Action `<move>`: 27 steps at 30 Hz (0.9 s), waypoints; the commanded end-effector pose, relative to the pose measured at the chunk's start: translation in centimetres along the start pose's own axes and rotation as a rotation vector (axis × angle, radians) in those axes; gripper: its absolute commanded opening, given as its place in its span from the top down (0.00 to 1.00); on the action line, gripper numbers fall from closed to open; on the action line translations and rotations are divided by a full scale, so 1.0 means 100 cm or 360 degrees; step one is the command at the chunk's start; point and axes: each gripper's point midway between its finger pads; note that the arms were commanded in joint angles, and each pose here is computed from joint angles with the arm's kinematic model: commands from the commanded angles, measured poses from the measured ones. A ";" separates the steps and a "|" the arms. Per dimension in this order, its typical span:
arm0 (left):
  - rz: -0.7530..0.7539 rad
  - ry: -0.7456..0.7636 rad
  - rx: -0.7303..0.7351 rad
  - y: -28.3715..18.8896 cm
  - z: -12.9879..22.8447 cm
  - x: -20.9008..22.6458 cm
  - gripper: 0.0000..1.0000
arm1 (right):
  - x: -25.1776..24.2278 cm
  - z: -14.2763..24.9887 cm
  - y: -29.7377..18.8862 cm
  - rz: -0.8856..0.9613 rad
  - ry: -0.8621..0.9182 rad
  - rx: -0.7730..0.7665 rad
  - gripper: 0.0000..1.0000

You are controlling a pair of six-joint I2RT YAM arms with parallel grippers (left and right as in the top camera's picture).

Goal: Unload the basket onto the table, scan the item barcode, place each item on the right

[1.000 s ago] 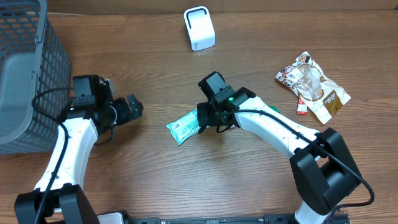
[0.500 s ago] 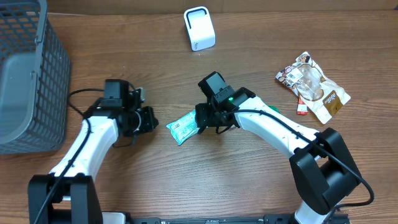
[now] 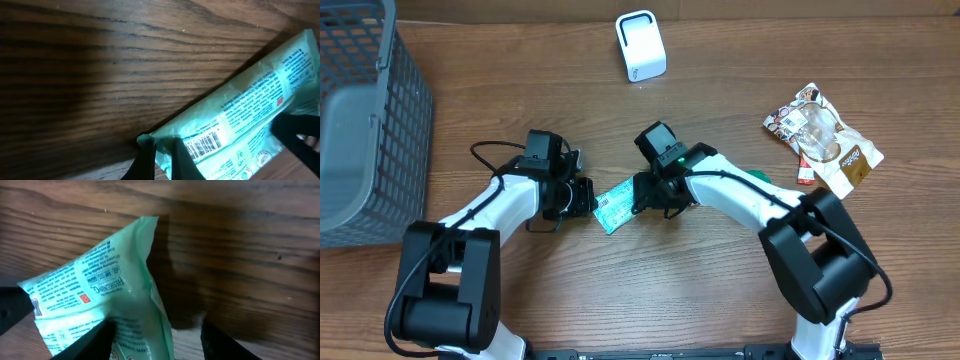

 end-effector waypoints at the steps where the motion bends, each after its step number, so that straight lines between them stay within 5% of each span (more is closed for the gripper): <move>1: -0.0019 -0.0025 0.0050 0.008 0.006 0.008 0.96 | -0.002 0.010 0.015 -0.0013 0.0077 0.0081 0.43; 11: -0.0039 -0.0025 0.0050 0.008 0.007 0.010 0.96 | 0.016 0.014 0.020 -0.0175 0.0071 0.0147 0.59; 18: -0.0031 0.0002 0.0045 0.008 0.005 0.009 0.96 | 0.017 0.010 0.016 -0.0187 -0.0016 0.0126 0.87; 27: -0.0087 -0.0003 -0.0253 -0.034 -0.064 0.022 0.88 | 0.028 -0.031 -0.039 -0.0152 -0.0231 -0.0188 0.96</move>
Point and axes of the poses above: each gripper's point midway between its finger pads, its own y axis out along the fingers, its own x axis along the line the jaws close on, z = x × y, and after that the axes turned 3 degrees about -y, right-handed
